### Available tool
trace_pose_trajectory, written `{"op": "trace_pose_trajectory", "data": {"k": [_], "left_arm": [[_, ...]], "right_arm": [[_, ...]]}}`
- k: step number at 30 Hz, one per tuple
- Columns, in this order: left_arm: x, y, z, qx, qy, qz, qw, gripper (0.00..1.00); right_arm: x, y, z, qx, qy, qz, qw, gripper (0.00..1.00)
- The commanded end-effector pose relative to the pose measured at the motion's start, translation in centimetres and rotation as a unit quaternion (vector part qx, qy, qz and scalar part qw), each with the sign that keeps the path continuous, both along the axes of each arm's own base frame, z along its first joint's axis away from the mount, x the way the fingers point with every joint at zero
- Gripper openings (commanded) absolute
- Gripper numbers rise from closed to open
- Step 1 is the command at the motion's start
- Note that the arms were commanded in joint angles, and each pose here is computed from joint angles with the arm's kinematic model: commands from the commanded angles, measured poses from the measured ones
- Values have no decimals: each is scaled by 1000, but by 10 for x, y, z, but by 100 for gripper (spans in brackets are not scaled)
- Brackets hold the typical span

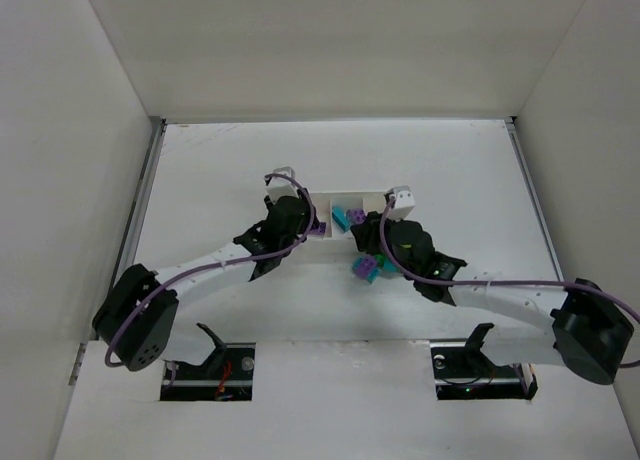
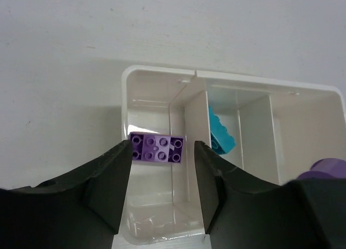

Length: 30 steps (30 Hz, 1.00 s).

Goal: Sort the legos into containers by color

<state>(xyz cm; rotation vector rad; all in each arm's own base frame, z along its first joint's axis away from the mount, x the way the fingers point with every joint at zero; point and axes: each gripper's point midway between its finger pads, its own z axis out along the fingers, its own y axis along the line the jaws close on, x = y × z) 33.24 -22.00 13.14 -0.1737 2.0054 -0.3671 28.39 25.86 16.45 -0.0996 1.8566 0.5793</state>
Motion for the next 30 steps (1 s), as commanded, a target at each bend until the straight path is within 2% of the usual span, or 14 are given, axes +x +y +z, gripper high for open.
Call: {"op": "trace_pose_trajectory", "data": {"k": [1,6,16,17,21,24,26,27,30], "left_arm": [[6,2,56,-35,-64,4,997,47],[-14,9,75,-63,-84,-2,994,40],[-64,47,50,-116,-66,21,991,37],[-67,51,47,-117,-63,23,991,37],[-78,53,36,-115,-53,18,992,37],[-87,48,29,-107,-41,1,993,37],[-94,40,24,-99,-35,-17,994,35],[-98,36,20,-95,-30,-27,995,33],[-112,15,13,-87,-18,-72,993,26]], "right_arm": [[5,26,32,37,-23,18,999,35],[11,53,35,34,-13,31,999,36],[33,99,8,10,24,39,999,38],[34,102,8,10,25,40,999,41],[37,105,16,17,19,34,999,64],[32,92,26,24,10,27,999,71],[24,75,29,24,4,19,1000,69],[18,65,30,25,1,14,1000,65],[-7,35,23,27,3,8,1000,42]]}}
